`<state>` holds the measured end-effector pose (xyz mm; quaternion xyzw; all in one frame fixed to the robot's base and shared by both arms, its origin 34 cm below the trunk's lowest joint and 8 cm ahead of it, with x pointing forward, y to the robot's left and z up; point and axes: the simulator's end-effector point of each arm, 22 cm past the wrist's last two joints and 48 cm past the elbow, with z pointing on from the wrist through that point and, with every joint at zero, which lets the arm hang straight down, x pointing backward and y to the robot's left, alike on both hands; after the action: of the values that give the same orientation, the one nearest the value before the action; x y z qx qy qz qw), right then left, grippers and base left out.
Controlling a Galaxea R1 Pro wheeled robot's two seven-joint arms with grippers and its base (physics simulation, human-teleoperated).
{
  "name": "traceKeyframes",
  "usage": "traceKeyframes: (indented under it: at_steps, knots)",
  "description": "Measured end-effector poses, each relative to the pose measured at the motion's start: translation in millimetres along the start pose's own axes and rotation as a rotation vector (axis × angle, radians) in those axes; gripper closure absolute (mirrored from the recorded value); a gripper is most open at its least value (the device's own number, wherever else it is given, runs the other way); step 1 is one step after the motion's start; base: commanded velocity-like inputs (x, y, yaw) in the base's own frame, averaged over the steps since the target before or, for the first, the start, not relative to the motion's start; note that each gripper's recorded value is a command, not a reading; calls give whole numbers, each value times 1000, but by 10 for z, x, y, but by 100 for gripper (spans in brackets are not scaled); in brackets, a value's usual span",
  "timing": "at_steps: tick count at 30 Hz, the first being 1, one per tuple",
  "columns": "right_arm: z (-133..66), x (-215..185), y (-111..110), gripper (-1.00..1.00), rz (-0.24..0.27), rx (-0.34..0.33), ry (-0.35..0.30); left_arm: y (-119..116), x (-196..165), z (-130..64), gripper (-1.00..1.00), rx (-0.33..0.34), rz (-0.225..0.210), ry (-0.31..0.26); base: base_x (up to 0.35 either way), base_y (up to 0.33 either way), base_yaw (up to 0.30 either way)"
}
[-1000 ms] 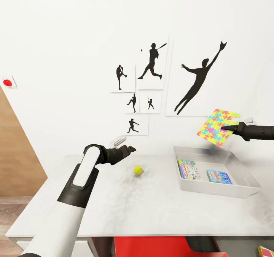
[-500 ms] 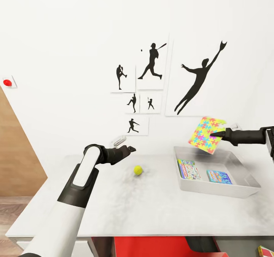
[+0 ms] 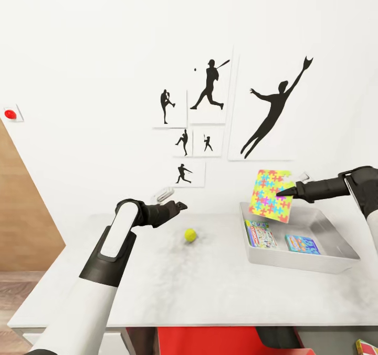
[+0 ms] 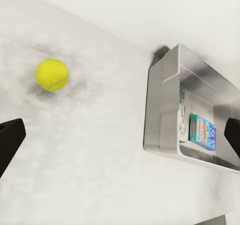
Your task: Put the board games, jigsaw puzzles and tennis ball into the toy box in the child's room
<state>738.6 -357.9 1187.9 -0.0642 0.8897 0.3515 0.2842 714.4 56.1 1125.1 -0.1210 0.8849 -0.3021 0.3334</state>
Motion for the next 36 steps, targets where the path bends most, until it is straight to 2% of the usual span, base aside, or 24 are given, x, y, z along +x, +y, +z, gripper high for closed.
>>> traceKeyframes:
  at_steps: [3,7,12,13,21,25,29,36]
  knots:
    - [-11,12,16,100,-18,-3,11,-2,-2,-1,-100,0,0,0,0,0,0]
    - [-140,-24,-12,100,-74,12,10,-3,-6,-3,-100,1,1,0,0,0,0]
    - [-178,-53,1,100,-104,16,7,-4,-12,-6,-100,2,1,-1,0,0,0]
    - [-204,-96,38,100,-132,21,0,-4,-15,-9,-100,2,2,-1,0,0,0]
    - [-327,-176,51,100,-182,50,-18,-13,-24,-13,-100,4,3,-2,0,0,0]
    - [-318,-182,56,100,-218,60,-19,-17,-28,-14,-100,5,3,-3,0,0,0]
    - [-299,-162,30,100,-285,68,-19,-19,-34,-15,-100,4,4,-4,0,0,0]
    - [-300,-123,-22,100,-315,76,-16,-23,-39,-17,-100,5,5,-4,0,0,0]
